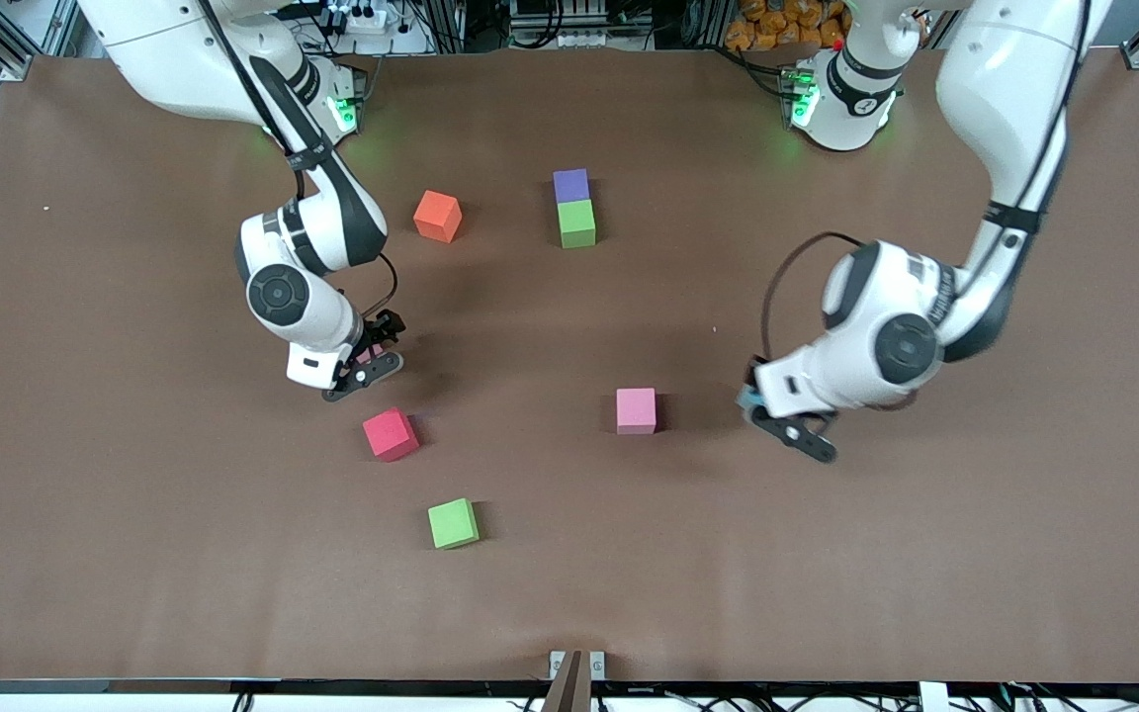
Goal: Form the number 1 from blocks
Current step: 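Grasp the light pink cube with the right gripper while the left gripper lifts cyan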
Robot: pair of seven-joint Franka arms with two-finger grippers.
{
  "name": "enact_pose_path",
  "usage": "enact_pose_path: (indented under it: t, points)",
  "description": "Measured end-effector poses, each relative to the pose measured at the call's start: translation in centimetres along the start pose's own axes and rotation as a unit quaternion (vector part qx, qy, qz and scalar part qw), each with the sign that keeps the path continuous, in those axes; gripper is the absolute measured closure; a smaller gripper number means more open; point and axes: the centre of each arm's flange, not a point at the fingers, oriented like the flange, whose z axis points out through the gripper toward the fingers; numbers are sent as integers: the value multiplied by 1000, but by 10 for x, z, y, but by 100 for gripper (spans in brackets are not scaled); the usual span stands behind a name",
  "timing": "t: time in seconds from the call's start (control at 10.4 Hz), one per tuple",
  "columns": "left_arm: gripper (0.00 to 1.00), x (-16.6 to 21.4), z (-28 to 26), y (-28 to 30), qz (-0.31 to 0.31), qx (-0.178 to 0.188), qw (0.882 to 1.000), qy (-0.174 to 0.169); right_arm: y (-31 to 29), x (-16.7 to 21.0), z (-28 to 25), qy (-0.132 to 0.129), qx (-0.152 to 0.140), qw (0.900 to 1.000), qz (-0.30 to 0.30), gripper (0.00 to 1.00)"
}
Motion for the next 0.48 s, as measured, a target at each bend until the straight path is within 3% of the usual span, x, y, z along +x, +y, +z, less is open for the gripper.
enact_pose_path:
  t: [0.29,0.48]
  points:
    - [52,-11,0,95,-113,-21,993,-21,-2,-11,6,-2,0,1000,-11,0]
    - [52,-22,9,154,-155,-25,987,-34,2,-12,1,2,-1,1000,-19,0]
